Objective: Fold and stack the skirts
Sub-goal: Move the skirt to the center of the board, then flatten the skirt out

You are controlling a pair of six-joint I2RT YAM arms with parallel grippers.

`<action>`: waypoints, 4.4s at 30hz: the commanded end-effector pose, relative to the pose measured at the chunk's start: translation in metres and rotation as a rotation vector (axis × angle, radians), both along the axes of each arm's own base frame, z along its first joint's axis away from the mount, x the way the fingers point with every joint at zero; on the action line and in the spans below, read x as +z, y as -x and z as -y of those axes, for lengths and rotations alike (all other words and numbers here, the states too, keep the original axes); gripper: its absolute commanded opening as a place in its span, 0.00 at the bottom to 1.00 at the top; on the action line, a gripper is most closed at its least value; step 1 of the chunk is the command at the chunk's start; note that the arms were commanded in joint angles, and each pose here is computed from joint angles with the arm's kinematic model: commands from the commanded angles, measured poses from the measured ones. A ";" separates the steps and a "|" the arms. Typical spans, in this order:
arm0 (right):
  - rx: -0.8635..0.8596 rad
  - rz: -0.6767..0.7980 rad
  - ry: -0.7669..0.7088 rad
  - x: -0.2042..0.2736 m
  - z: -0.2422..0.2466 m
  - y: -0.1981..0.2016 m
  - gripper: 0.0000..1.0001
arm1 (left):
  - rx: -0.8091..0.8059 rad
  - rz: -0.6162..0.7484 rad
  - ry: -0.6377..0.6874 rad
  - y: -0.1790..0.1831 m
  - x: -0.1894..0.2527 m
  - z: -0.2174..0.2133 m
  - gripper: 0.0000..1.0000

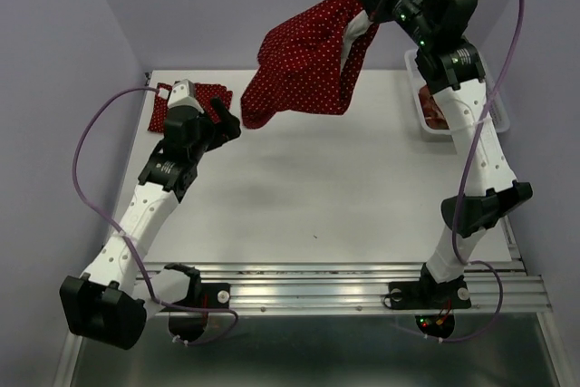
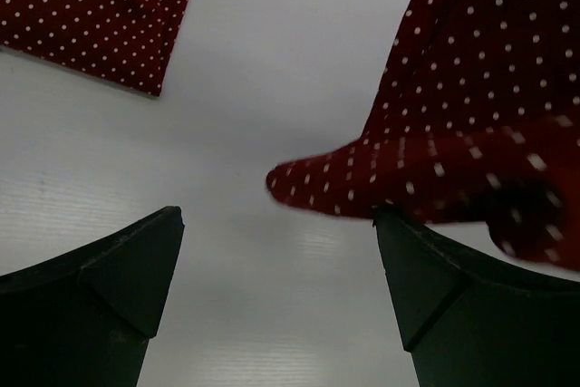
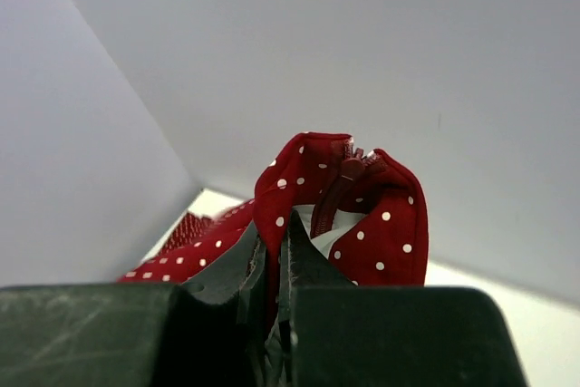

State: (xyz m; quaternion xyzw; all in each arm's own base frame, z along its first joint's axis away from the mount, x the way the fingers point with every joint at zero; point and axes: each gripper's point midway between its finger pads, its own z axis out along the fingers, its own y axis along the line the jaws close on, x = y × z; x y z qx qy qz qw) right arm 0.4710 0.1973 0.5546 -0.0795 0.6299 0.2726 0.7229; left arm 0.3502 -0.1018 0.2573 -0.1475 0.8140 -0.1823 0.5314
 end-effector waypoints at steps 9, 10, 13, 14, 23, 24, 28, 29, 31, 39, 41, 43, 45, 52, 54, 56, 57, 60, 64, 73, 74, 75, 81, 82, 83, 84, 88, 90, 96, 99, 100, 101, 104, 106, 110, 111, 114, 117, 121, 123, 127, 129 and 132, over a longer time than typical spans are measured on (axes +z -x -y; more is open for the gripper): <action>-0.275 -0.625 0.153 -0.307 0.053 0.008 0.43 | 0.130 -0.077 0.071 0.054 -0.019 -0.025 0.99; -0.332 -0.662 0.190 -0.328 0.068 0.011 0.48 | 0.137 -0.098 0.073 0.057 -0.025 -0.026 0.99; -0.390 -0.698 0.257 -0.335 0.084 0.022 0.79 | 0.134 -0.155 0.072 0.063 -0.047 -0.025 0.99; -0.388 -0.698 0.260 -0.329 0.086 0.028 0.93 | 0.128 -0.194 0.076 0.065 -0.061 -0.022 0.99; -0.324 -0.826 0.145 -0.369 0.087 0.110 1.00 | 0.144 -0.392 0.095 0.089 -0.133 -0.019 0.99; -0.325 -0.843 0.141 -0.374 0.089 0.117 1.00 | 0.152 -0.404 0.094 0.092 -0.139 -0.020 0.99; -0.366 -0.947 0.075 -0.401 0.097 0.153 1.00 | 0.149 -0.440 0.113 0.098 -0.156 -0.017 0.99; -0.348 -0.966 0.061 -0.406 0.095 0.161 1.00 | 0.147 -0.456 0.112 0.100 -0.164 -0.017 0.99; -0.286 -1.010 0.042 -0.420 0.088 0.185 1.00 | 0.148 -0.469 0.108 0.099 -0.172 -0.016 0.99; -0.169 -1.188 0.008 -0.456 0.080 0.256 1.00 | 0.041 -0.520 0.131 0.097 -0.196 0.004 0.99; -0.133 -1.237 -0.005 -0.462 0.073 0.268 1.00 | 0.043 -0.549 0.126 0.099 -0.207 0.004 0.99; -0.082 -1.283 0.015 -0.473 0.063 0.282 1.00 | 0.049 -0.585 0.119 0.102 -0.219 0.004 0.97; -0.072 -1.314 0.032 -0.480 0.058 0.290 1.00 | 0.041 -0.600 0.117 0.102 -0.225 0.005 0.93; -0.104 -1.365 0.061 -0.494 0.054 0.302 1.00 | 0.029 -0.647 0.105 0.098 -0.245 0.009 0.76; -0.095 -1.380 0.067 -0.498 0.051 0.306 1.00 | 0.013 -0.664 0.108 0.099 -0.250 0.012 0.58; -0.098 -1.411 0.090 -0.506 0.048 0.314 1.00 | -0.012 -0.686 0.107 0.101 -0.255 0.015 0.32; -0.100 -1.416 0.097 -0.508 0.047 0.315 1.00 | -0.019 -0.693 0.108 0.102 -0.258 0.016 0.17; -0.098 -1.426 0.109 -0.512 0.042 0.318 1.00 | -0.039 -0.674 0.108 0.102 -0.255 0.017 0.00; -0.113 -1.440 0.112 -0.519 0.038 0.319 0.99 | -0.035 -0.627 0.114 0.102 -0.244 0.015 0.00; -0.133 -1.463 0.138 -0.536 0.027 0.321 0.72 | -0.061 -0.567 0.160 0.106 -0.227 0.020 0.00; -0.165 -1.461 0.160 -0.539 0.031 0.321 0.67 | -0.065 -0.563 0.162 0.107 -0.226 0.020 0.00; -0.182 -1.457 0.167 -0.540 0.034 0.320 0.63 | -0.067 -0.562 0.162 0.107 -0.225 0.020 0.00; -0.267 -1.464 0.174 -0.554 0.045 0.319 0.51 | -0.071 -0.545 0.180 0.108 -0.221 0.022 0.00; -0.308 -1.456 0.167 -0.556 0.050 0.317 0.50 | -0.073 -0.541 0.181 0.109 -0.220 0.022 0.00; -0.339 -1.453 0.164 -0.558 0.054 0.317 0.55 | -0.074 -0.541 0.182 0.109 -0.220 0.022 0.00; -0.368 -1.454 0.159 -0.558 0.057 0.316 0.59 | -0.073 -0.542 0.180 0.110 -0.221 0.021 0.00; -0.416 -1.447 0.136 -0.560 0.063 0.316 0.62 | -0.079 -0.531 0.185 0.111 -0.219 0.022 0.00; -0.431 -1.432 0.131 -0.561 0.065 0.313 0.61 | -0.081 -0.528 0.184 0.111 -0.218 0.022 0.00; -0.453 -1.417 0.150 -0.561 0.068 0.309 0.25 | -0.081 -0.524 0.186 0.111 -0.216 0.022 0.00; -0.426 -1.374 0.145 -0.544 0.066 0.303 0.09 | -0.092 -0.506 0.202 0.107 -0.207 0.025 0.00; -0.413 -1.357 0.139 -0.536 0.064 0.300 0.05 | -0.101 -0.494 0.207 0.106 -0.202 0.027 0.00; -0.379 -1.321 0.147 -0.522 0.062 0.297 0.01 | -0.106 -0.482 0.219 0.104 -0.197 0.029 0.00; -0.302 -1.193 0.102 -0.466 0.048 0.274 0.01 | -0.155 -0.397 0.260 0.093 -0.160 0.039 0.00; -0.256 -1.075 0.087 -0.412 0.043 0.259 0.01 | -0.213 -0.298 0.292 0.084 -0.115 0.049 0.00; -0.265 -0.889 0.112 -0.330 0.052 0.239 0.01 | -0.251 -0.047 0.338 0.068 -0.007 0.053 0.00; -0.263 -0.846 0.097 -0.312 0.053 0.236 0.01 | -0.237 0.019 0.341 0.067 0.017 0.049 0.00; -0.229 -0.648 -0.004 -0.234 0.055 0.227 0.01 | -0.175 0.201 0.337 0.063 0.097 0.033 0.00; -0.217 -0.494 -0.089 -0.168 0.065 0.230 0.01 | -0.128 0.326 0.336 0.069 0.161 0.018 0.00; -0.130 -0.396 -0.092 -0.118 0.058 0.236 0.01 | -0.093 0.433 0.330 0.081 0.223 0.005 0.00; -0.084 -0.377 -0.039 -0.113 0.045 0.230 0.01 | -0.037 0.459 0.319 0.079 0.234 -0.006 0.00; -0.158 -0.430 0.057 -0.140 0.033 0.195 0.01 | 0.048 0.448 0.287 0.056 0.228 -0.015 0.00; -0.211 -0.477 0.122 -0.166 0.024 0.170 0.01 | 0.091 0.391 0.251 0.032 0.209 -0.017 0.00; -0.169 -0.526 0.130 -0.185 0.022 0.134 0.01 | 0.084 0.316 0.215 -0.004 0.182 -0.012 0.00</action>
